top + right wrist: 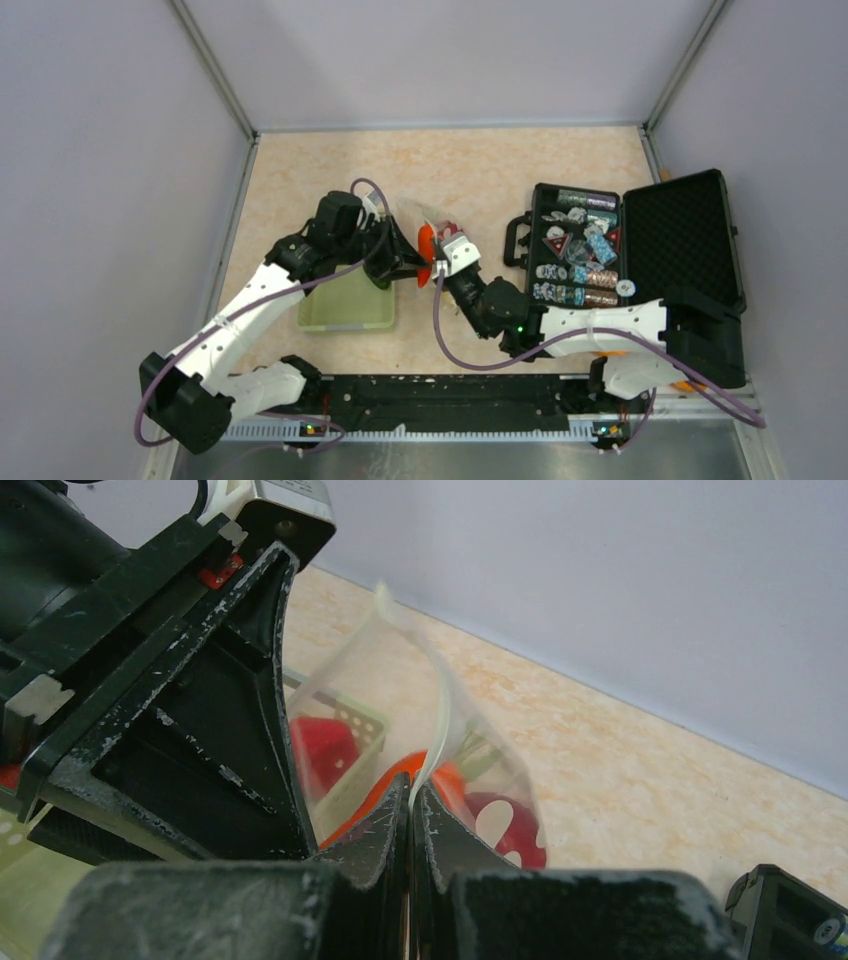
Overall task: Place the food in the zip-top bag and seal the zipper
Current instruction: Place the fake vegetable in the zipper food storage bag.
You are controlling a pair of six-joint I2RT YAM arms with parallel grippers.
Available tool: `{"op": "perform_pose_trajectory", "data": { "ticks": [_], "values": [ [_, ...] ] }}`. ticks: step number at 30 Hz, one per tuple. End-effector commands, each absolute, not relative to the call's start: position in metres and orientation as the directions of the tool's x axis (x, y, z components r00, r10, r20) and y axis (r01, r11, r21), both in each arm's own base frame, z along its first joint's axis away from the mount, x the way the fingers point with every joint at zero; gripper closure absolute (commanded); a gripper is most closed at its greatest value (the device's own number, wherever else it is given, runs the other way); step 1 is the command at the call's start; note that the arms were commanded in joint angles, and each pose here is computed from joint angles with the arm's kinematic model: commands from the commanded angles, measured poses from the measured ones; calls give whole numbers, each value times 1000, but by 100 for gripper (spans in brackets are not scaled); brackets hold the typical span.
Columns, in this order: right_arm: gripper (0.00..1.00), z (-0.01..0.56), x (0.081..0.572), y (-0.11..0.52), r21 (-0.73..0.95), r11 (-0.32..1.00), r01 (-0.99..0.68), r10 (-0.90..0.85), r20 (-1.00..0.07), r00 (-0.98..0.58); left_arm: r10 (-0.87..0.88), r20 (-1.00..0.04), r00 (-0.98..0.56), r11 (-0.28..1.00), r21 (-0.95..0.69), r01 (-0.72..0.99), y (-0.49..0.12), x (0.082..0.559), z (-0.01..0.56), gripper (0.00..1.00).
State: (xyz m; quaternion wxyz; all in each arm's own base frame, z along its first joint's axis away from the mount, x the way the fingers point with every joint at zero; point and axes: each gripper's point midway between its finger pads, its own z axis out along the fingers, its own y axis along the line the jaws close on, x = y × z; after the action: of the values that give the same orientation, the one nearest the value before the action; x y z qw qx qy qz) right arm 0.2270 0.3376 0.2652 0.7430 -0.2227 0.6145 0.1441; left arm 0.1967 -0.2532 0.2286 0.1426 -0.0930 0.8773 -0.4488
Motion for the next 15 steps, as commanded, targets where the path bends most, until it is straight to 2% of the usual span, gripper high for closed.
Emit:
{"op": "perform_pose_trajectory", "data": {
  "ticks": [1,5,9,12,15],
  "values": [
    [100,289,218,339,-85,853,-514,36,-974,222,-309,-285,-907,566,-822,65,-251,205,260,50],
    [100,289,219,338,-82,859,-505,33,-976,216,-305,-351,-885,610,-786,101,-241,206,262,28],
    [100,290,220,335,-50,869,-492,56,-979,198,-295,-371,-880,627,-771,115,-237,206,260,26],
    [100,291,228,334,28,879,-476,90,-990,107,-280,-384,-880,625,-769,137,-237,202,262,27],
    [100,286,241,331,104,886,-453,111,-994,-10,-250,-442,-861,602,-767,219,-236,197,276,26]
  ]
}}
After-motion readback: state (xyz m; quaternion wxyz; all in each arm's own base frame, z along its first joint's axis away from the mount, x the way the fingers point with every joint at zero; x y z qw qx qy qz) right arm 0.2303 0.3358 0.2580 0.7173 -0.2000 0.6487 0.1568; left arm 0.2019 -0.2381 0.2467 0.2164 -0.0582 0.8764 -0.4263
